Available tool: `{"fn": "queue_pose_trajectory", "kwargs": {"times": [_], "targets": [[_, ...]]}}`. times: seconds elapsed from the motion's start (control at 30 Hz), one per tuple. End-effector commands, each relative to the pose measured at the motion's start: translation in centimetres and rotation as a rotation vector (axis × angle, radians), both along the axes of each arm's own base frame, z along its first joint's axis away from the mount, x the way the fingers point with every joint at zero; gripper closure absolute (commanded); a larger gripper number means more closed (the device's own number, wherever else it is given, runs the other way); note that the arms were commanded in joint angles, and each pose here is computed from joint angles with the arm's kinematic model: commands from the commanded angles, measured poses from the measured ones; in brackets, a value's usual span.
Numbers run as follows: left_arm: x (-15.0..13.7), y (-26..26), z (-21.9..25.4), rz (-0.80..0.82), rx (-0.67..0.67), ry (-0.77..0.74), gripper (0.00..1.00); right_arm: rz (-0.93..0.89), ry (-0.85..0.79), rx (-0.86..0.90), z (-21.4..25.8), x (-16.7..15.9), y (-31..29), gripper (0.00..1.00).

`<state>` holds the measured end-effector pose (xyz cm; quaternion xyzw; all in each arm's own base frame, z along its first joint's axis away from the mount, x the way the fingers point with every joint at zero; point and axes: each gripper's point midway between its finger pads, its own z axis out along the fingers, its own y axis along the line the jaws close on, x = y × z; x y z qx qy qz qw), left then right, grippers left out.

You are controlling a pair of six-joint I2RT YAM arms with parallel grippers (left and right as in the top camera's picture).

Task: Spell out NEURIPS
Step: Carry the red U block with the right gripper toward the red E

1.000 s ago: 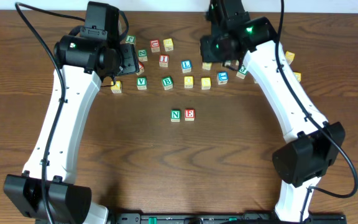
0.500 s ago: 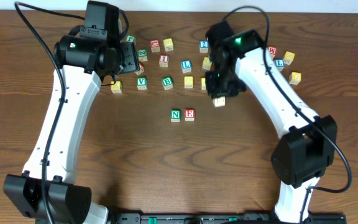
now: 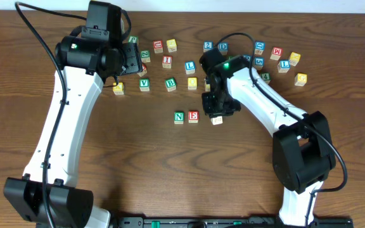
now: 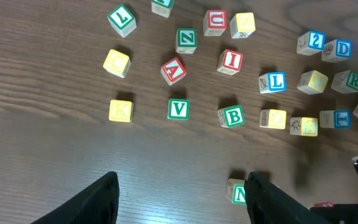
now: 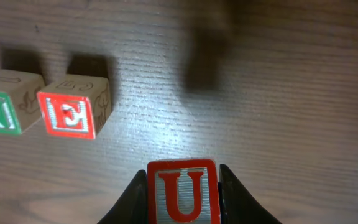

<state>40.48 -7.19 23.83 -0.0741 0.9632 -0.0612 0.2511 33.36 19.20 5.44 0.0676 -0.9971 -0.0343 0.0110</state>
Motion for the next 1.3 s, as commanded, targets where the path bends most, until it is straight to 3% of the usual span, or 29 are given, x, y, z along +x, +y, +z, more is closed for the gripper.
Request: {"fn": "queue_pose_trajectory", "kwargs": {"times": [0.0, 0.53, 1.27], "targets": [[-0.2, 0.3, 0.1, 0.0, 0.01, -0.002, 0.36, -0.001, -0.007, -0.002, -0.4, -0.5, 0.2, 0.85], [-0.2, 0.3, 0.1, 0.0, 0.01, -0.002, 0.36, -0.023, -0.029, -0.004, -1.9, -0.4, 0.2, 0.86], [-0.2, 0.3, 0.1, 0.0, 0.01, -0.002, 0.36, -0.09, -0.2, -0.045, -1.9, 2.4, 1.5, 0.82]]}}
